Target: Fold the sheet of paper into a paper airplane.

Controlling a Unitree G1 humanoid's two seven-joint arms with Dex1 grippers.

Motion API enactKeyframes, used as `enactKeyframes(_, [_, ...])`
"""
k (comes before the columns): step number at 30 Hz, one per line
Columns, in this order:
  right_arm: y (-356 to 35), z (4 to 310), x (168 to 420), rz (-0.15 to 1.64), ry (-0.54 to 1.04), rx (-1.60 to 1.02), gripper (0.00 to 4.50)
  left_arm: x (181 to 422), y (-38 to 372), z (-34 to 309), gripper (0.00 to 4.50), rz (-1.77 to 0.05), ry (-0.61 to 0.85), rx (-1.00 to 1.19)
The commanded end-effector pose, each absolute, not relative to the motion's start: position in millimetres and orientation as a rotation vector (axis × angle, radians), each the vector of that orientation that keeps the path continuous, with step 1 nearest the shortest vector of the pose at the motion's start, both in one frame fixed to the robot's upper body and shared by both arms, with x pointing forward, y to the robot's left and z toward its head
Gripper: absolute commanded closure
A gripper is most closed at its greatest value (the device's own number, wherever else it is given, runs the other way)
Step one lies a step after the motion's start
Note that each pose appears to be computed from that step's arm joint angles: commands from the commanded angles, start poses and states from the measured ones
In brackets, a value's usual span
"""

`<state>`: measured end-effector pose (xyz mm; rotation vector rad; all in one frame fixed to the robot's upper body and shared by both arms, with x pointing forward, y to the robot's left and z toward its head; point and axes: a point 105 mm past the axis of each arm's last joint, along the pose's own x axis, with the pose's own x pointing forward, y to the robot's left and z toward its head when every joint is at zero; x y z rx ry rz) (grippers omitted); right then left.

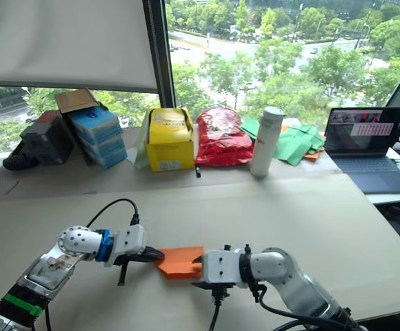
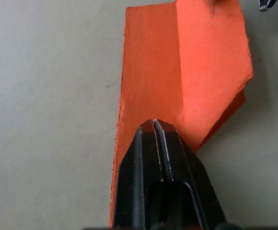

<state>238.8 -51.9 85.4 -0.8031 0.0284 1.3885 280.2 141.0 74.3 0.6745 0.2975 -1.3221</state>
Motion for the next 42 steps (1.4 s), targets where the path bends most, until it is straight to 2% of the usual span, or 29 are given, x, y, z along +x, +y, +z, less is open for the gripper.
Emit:
enactKeyframes(1, [-46,97,245,1.362,-0.045,-0.815,2.18,278,160,44,4.49,-1.282,0.410,0.689])
enactKeyframes(6, [-45,97,247,1.364,-0.044,-0.812,2.18,278,166,37,4.49,-1.281,0.408,0.696])
enactKeyframes(9, [-45,97,247,1.364,-0.045,-0.807,3.02,278,168,33,4.50,-1.282,0.406,0.702])
enactKeyframes(13, [-45,96,248,1.368,-0.031,-0.799,4.41,279,169,31,4.50,-1.282,0.396,0.703])
enactKeyframes(20, [-44,96,256,1.364,0.025,-0.739,4.46,277,165,30,4.50,-1.302,0.378,0.709])
enactKeyframes(29, [-45,95,288,1.266,0.140,-0.672,4.46,280,163,36,4.50,-1.302,0.362,0.718])
enactKeyframes(34, [-47,87,293,1.259,0.191,-0.682,4.46,281,162,40,4.50,-1.296,0.352,0.721])
enactKeyframes(39, [-49,71,291,1.264,0.263,-0.700,4.46,285,157,58,4.50,-1.280,0.303,0.714])
enactKeyframes(42, [-49,65,289,1.266,0.299,-0.694,4.46,286,147,87,4.50,-1.287,0.230,0.689])
